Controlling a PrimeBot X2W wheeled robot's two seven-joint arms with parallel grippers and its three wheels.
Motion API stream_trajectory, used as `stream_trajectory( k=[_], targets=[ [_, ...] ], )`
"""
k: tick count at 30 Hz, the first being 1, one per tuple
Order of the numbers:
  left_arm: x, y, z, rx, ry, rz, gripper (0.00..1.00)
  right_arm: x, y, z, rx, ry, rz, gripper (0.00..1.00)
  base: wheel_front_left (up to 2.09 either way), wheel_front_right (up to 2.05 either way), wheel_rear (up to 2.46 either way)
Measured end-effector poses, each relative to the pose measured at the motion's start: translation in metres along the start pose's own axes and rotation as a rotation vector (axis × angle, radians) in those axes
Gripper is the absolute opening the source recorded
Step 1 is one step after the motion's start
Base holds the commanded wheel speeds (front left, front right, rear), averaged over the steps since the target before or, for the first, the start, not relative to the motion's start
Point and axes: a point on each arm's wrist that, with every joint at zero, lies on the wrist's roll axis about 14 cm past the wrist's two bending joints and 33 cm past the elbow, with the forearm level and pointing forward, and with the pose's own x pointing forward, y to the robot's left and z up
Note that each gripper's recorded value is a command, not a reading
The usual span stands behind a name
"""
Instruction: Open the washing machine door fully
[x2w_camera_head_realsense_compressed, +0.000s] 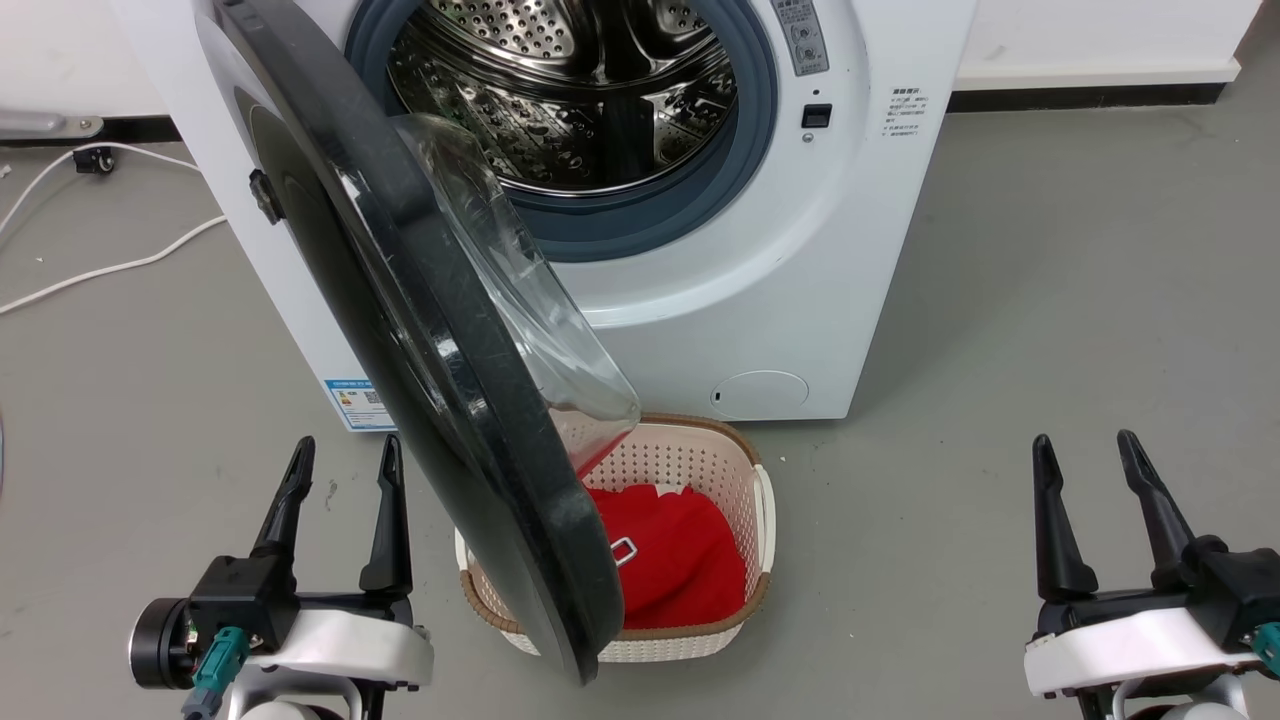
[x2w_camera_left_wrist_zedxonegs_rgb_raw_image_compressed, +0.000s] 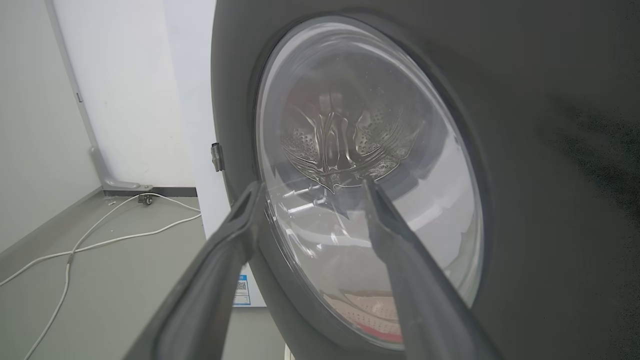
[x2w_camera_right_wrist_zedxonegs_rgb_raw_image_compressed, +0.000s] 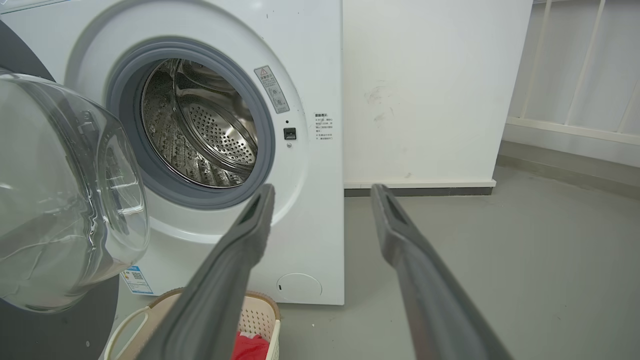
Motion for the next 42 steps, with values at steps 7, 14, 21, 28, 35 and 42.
stream_trajectory(
  k=[7, 14, 21, 28, 35, 42],
  targets=[
    [0.001, 0.0, 0.0, 0.001, -0.002, -0.001, 1.0, 0.001, 0.001, -0.001, 0.001, 0.001, 0.004, 1.0, 0.0, 0.0, 0.0],
    [0.003, -0.001, 0.005, 0.0, -0.017, -0.004, 0.0, 0.001, 0.001, -0.002, 0.006, 0.003, 0.002, 1.0, 0.0, 0.0, 0.0],
    [0.016, 0.0, 0.061, 0.02, -0.194, 0.0, 0.0, 0.002, 0.0, -0.005, 0.018, 0.009, -0.003, 1.0, 0.0, 0.0, 0.0],
    [0.003, -0.007, 0.183, 0.063, -0.584, -0.005, 0.0, 0.003, 0.002, -0.006, 0.031, 0.011, 0.002, 1.0, 0.0, 0.0, 0.0],
    [-0.021, -0.046, 0.238, 0.071, -0.777, -0.133, 0.0, 0.001, 0.002, -0.008, 0.041, 0.016, 0.0, 1.0, 0.0, 0.0, 0.0],
    [-0.037, -0.128, 0.202, -0.06, -0.648, -0.432, 0.0, -0.001, 0.003, -0.007, 0.051, 0.016, -0.001, 1.0, 0.0, 0.0, 0.0]
  ],
)
